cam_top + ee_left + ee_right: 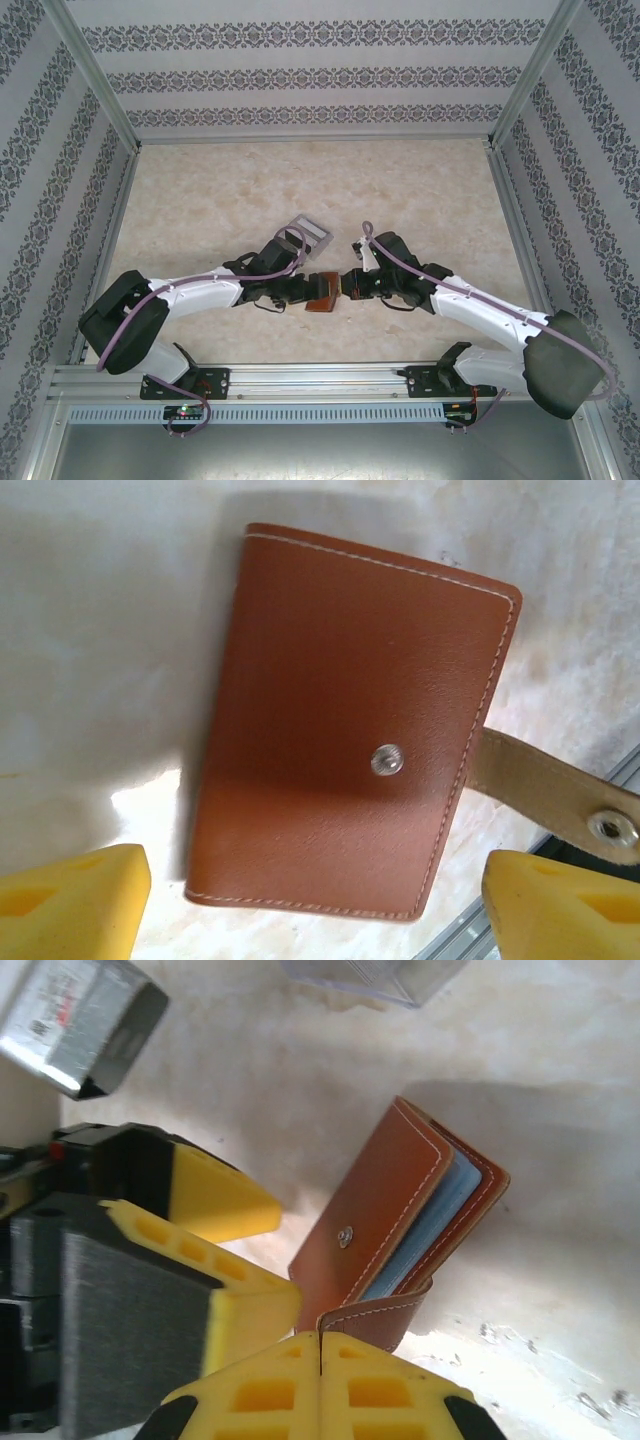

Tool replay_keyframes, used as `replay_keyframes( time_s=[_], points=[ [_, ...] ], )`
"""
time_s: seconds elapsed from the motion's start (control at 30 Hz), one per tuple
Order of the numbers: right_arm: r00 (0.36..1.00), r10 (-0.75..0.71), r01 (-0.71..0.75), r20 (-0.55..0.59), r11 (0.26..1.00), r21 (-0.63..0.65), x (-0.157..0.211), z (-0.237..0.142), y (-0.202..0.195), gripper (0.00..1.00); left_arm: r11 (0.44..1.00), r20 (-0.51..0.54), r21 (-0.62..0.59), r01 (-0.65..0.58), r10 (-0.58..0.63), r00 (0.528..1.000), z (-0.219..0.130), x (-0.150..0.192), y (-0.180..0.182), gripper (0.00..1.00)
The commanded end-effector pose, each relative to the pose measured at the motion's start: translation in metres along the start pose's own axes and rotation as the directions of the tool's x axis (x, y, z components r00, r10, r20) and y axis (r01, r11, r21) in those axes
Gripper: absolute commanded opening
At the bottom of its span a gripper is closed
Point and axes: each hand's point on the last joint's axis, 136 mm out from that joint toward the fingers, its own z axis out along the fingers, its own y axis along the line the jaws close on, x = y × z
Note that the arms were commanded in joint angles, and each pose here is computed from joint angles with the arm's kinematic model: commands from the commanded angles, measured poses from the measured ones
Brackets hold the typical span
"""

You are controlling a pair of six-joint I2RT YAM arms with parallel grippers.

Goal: Put the credit cards into the card holder

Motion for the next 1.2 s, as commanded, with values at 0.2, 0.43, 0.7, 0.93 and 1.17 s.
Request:
replay_keyframes(
  time_s=[0.2, 0.43, 0.7, 0.93, 1.17],
  points=[
    [0.999, 0.006, 0.001, 0.051, 0.992, -0.130, -0.023, -0.010, 0.033, 0.00, 0.998, -0.027, -0.045, -0.033, 0.031, 0.999, 0.001, 0.001, 0.007, 0.81],
    [0.999, 0.007, -0.004, 0.031, 0.997, -0.078, -0.016, -0.008, 0.019, 0.00, 0.994, 0.007, -0.106, -0.041, 0.042, 0.999, -0.007, -0.005, 0.021, 0.49],
    [0.999, 0.031, -0.031, 0.018, 1.000, -0.003, -0.009, -0.009, -0.008, 0.00, 0.986, 0.031, -0.159, -0.058, 0.063, 0.998, -0.019, -0.011, 0.030, 0.49],
    [0.999, 0.049, -0.048, -0.022, 0.997, 0.054, -0.001, -0.003, -0.028, 0.00, 0.984, 0.041, -0.169, -0.054, 0.062, 0.997, -0.022, -0.014, 0.031, 0.80],
    [0.998, 0.050, -0.047, -0.047, 0.997, 0.067, 0.004, 0.002, -0.033, 0.00, 0.993, 0.063, -0.107, -0.053, 0.060, 0.996, -0.025, -0.017, 0.022, 0.69]
  ],
)
